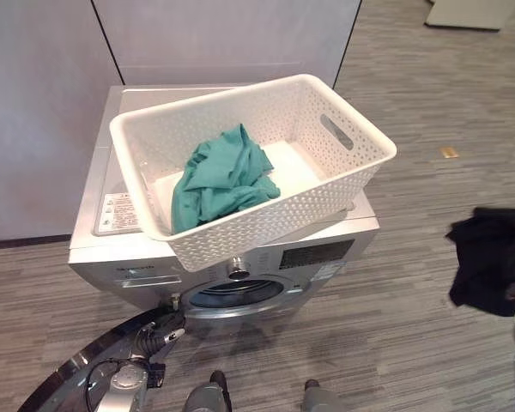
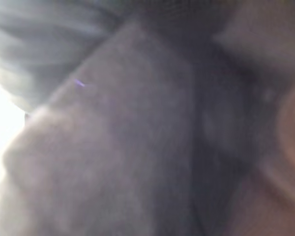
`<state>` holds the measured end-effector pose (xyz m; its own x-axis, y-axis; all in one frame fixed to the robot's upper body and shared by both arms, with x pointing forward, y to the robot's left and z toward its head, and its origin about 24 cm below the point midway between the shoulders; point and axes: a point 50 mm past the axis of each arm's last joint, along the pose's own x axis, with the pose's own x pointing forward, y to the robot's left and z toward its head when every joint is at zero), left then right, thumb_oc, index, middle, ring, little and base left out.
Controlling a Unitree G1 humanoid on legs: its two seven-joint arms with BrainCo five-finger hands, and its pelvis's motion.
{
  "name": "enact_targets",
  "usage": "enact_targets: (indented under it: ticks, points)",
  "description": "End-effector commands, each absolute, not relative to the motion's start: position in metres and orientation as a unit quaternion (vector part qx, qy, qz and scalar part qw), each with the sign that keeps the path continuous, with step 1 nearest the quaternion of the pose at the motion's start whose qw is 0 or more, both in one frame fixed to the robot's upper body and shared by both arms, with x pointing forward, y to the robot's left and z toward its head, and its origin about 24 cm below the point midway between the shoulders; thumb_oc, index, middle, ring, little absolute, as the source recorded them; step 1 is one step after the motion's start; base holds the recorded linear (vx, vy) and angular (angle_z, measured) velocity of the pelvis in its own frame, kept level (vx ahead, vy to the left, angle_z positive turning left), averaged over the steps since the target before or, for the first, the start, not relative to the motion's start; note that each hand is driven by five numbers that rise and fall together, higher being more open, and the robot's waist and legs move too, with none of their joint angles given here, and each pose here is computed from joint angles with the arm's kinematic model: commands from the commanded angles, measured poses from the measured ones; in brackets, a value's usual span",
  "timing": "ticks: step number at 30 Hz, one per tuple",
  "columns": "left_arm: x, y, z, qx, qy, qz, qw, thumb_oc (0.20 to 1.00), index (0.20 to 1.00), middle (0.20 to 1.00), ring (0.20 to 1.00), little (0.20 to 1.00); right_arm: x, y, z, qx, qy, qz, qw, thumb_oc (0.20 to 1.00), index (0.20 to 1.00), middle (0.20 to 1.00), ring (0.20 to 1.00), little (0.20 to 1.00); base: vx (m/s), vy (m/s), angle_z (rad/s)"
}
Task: Grab the laundry basket,head to the washer,open it,put in the laundry and shut it.
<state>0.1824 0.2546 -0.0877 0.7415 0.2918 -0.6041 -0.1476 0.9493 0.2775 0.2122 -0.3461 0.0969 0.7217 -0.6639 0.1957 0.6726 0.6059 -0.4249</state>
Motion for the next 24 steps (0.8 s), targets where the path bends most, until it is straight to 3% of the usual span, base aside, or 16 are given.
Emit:
enact_targets:
  ticks: [1, 7, 13, 16, 24]
  points:
    - [0.213, 0.265, -0.057, 0.141, 0.262, 0.128, 0.946, 1.0, 1.0, 1.0, 1.0, 1.0, 0.222, -0.325, 0.158, -0.241, -0.169, -0.324, 0.899, 0.2, 0.2, 0.2, 0.2, 0.2, -0.27, -0.316, -0.03]
    - [0.274, 0.217, -0.009, 0.167, 0.136, 0.049, 0.975, 1.0, 1.0, 1.0, 1.0, 1.0, 0.224, -0.301, 0.174, -0.201, -0.229, -0.257, 0.917, 0.2, 0.2, 0.2, 0.2, 0.2, -0.3, -0.207, 0.52]
    - [0.289, 0.192, 0.03, 0.205, 0.044, -0.026, 0.977, 1.0, 1.0, 1.0, 1.0, 1.0, 0.228, -0.277, 0.174, -0.154, -0.246, -0.183, 0.939, 0.2, 0.2, 0.2, 0.2, 0.2, -0.1, 0.003, 0.37]
    - [0.296, 0.177, 0.055, 0.25, -0.015, -0.079, 0.965, 1.0, 1.0, 1.0, 1.0, 1.0, 0.219, -0.279, 0.17, -0.145, -0.237, -0.172, 0.945, 0.2, 0.2, 0.2, 0.2, 0.2, 0.02, 0.156, 0.23]
    - [0.291, 0.18, 0.141, 0.403, -0.187, -0.147, 0.884, 1.0, 1.0, 1.0, 1.0, 1.0, 0.215, -0.268, 0.176, -0.146, -0.23, -0.064, 0.96, 0.2, 0.2, 0.2, 0.2, 0.2, -0.04, 0.065, 0.0]
